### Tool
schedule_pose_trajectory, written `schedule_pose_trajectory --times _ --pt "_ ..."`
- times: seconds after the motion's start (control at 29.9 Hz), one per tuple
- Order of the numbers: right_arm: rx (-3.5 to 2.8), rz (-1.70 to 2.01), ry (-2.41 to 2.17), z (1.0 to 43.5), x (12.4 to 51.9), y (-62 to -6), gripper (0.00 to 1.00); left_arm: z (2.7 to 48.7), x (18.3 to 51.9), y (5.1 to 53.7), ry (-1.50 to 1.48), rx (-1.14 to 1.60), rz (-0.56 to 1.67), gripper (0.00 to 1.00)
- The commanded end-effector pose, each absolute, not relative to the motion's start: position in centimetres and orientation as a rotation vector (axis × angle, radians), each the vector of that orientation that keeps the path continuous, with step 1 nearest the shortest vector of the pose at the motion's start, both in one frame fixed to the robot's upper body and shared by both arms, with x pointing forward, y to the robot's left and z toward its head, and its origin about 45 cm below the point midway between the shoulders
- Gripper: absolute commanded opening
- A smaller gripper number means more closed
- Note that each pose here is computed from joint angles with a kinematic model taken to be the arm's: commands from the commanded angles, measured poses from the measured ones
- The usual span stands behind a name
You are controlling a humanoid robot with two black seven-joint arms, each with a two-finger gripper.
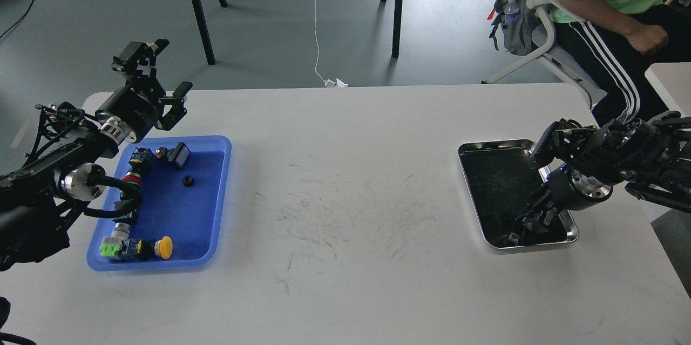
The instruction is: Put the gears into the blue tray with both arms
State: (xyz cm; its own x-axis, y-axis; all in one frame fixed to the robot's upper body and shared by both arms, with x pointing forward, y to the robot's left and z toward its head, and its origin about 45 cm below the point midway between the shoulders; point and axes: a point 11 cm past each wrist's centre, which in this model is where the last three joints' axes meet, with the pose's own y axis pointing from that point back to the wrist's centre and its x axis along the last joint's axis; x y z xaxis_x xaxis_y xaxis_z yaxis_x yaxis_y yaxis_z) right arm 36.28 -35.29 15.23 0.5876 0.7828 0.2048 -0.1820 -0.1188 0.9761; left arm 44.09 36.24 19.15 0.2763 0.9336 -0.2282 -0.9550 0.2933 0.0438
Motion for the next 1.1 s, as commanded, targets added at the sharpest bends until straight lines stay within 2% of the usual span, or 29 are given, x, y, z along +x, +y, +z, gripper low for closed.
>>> schedule_pose_trajectory --times 0.0,0.43,0.7,0.97,1.0,1.07 --pt "1.465 0.889 0.543 15.19 36.27 -35.38 0.36 19.18 44.08 36.32 0.225 -0.108 1.273 0.99" --pt "1.465 0.898 0.546 15.38 36.48 -34.95 0.34 19.17 44.06 36.43 0.224 -0.105 1.275 0.99" --pt "1.467 0.899 0.546 15.38 36.48 -34.88 0.20 19.20 44.05 36.51 0.223 -0.105 1.276 0.99" --pt "1.464 0.891 0.563 15.10 36.19 -34.90 0.18 19.12 43.99 36.61 0.223 -0.101 1.278 0.99" --pt "1.464 0.893 0.563 15.10 36.20 -34.88 0.17 19.05 43.95 36.63 0.224 -0.100 1.279 0.99" --pt "1.463 0.893 0.562 15.15 36.24 -34.88 0.08 19.01 43.90 36.72 0.224 -0.099 1.280 0.99"
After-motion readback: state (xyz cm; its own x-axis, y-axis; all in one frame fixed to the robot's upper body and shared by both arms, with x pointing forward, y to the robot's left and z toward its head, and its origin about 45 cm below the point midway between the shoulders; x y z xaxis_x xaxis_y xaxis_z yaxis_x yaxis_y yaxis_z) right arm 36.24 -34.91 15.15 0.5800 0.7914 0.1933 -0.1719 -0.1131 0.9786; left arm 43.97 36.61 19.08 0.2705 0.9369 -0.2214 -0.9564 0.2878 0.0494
